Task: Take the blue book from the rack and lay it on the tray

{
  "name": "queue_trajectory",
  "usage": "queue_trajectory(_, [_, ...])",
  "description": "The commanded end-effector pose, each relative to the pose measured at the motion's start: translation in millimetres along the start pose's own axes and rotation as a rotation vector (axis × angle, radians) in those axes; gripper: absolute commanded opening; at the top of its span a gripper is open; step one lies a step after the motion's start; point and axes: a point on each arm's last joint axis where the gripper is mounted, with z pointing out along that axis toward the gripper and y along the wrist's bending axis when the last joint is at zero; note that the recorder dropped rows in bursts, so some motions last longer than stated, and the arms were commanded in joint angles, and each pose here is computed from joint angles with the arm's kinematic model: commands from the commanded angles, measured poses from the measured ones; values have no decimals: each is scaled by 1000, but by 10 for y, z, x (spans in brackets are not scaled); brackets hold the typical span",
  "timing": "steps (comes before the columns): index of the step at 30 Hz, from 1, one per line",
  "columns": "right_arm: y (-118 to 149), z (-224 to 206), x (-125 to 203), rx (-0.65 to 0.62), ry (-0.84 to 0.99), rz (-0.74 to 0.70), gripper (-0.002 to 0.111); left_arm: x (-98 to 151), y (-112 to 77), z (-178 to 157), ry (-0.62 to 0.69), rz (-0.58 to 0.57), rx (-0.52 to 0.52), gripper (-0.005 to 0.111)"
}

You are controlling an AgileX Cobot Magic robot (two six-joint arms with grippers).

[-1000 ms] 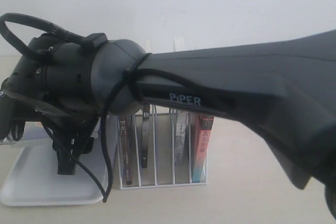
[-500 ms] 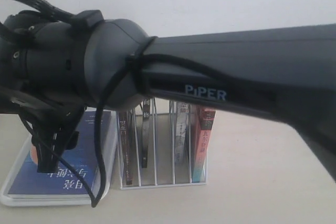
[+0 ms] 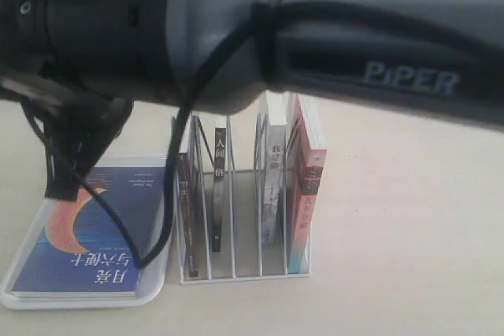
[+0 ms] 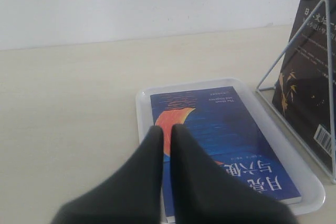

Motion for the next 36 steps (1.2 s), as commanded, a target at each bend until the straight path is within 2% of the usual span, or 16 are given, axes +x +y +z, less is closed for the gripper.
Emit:
queue_trajectory(1, [-500,-488,36,299,-57,88,0,8,2,1,-1,-7,-4,5])
queue_trajectory(4, [-705,-750,113,385,-69,158,0,8,2,1,-1,-7,-4,5])
queue_trajectory(11, [-1156,-1180,488,444,-42,380,0,8,2,1,-1,-7,-4,5])
queue_trajectory(17, [-1360,-1366,769,468,33,484,0,8,2,1,-1,-7,-4,5])
queue_trajectory(21, [-1353,-1515,875,451,54,506,0,8,2,1,-1,-7,-4,5])
queue_trajectory(25, [-1237,-1551,1078,460,88,501,0,8,2,1,-1,-7,-4,5])
queue_trajectory(32, [-984,-1721,1679,629,85,591,0,8,2,1,-1,-7,-4,5])
queue_trajectory(36, [-827,-1735,1996,620,31,645,0,8,2,1,-1,-7,-4,5])
